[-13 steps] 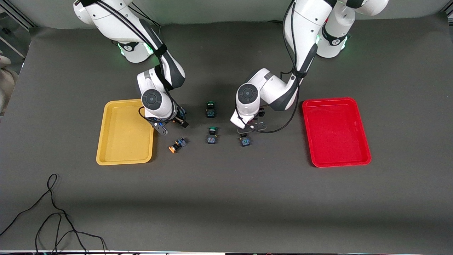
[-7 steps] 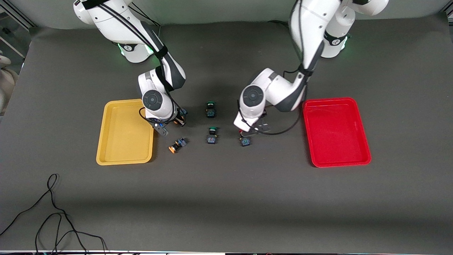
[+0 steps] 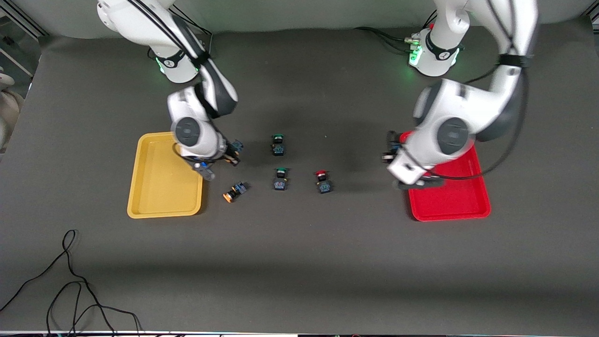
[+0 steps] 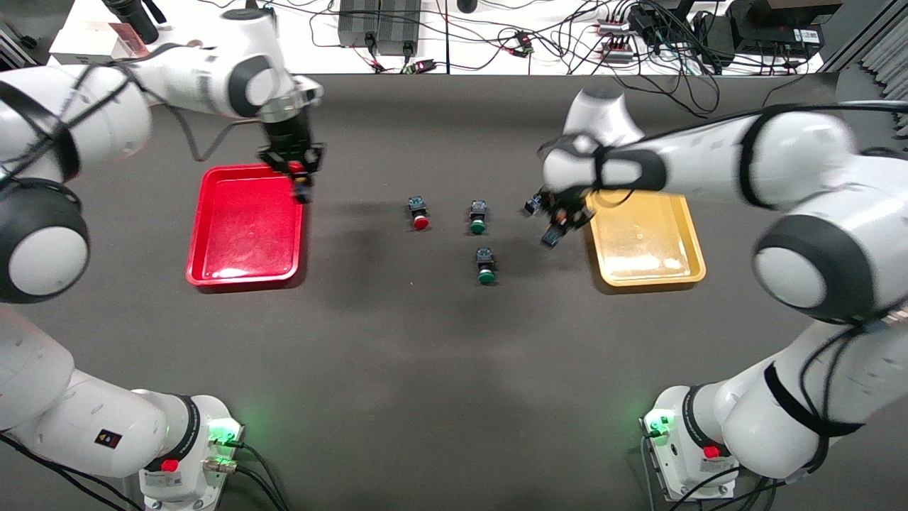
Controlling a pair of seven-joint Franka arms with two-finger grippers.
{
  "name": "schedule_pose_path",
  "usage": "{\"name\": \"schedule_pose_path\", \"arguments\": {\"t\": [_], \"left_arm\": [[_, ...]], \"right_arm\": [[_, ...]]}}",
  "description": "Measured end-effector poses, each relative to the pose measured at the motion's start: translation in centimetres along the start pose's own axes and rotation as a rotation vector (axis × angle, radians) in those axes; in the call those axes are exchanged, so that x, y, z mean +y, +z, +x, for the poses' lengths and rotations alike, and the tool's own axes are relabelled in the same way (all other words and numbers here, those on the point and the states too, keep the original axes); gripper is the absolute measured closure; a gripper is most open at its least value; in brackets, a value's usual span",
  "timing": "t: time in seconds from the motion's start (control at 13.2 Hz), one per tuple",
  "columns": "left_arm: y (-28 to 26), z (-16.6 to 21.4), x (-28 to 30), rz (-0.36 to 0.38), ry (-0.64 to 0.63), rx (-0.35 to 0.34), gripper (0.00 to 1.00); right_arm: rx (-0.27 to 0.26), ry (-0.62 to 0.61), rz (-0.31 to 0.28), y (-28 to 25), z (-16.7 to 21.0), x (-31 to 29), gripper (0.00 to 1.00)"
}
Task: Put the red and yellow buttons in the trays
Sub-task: 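Grasp and carry the buttons to the trays with both grippers, then release the yellow button and red button into their trays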
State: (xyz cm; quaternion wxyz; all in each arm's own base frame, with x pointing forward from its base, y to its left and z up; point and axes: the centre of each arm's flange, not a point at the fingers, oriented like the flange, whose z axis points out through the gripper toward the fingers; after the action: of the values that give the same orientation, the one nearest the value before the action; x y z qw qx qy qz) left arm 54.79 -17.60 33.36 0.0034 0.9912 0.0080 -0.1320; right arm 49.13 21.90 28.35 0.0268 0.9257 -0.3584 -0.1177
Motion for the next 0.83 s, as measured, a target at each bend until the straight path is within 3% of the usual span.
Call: {"name": "schedule_pose_path", "arguments": {"t": [0.23, 0.38, 0.53, 0.68, 0.83], "left_arm": [[5.0, 1.9, -8.6, 0.001, 0.055, 0.043, 0.67], [9.9, 2.4, -9.7, 0.009, 0.067, 0.108, 0.67], [13.8, 2.5, -9.3, 0.017, 0.085, 0.125, 0.67], [15.1, 2.7, -9.2, 0.022, 0.093, 0.123, 0.67], [14.1, 3.0, -9.6, 0.030, 0.092, 0.132, 0.54]], "right_arm": [[-0.035, -0.033, 0.119, -10.2, 6.6, 7.7, 0.67], [-0.052, -0.053, 0.140, -10.3, 10.8, 12.3, 0.67], [-0.059, -0.075, 0.102, -6.6, 13.8, 14.8, 0.67], [-0.022, -0.094, 0.043, -1.6, 15.5, 15.0, 0.67], [0.001, -0.099, -0.029, 2.6, 16.2, 14.5, 0.67]]}}
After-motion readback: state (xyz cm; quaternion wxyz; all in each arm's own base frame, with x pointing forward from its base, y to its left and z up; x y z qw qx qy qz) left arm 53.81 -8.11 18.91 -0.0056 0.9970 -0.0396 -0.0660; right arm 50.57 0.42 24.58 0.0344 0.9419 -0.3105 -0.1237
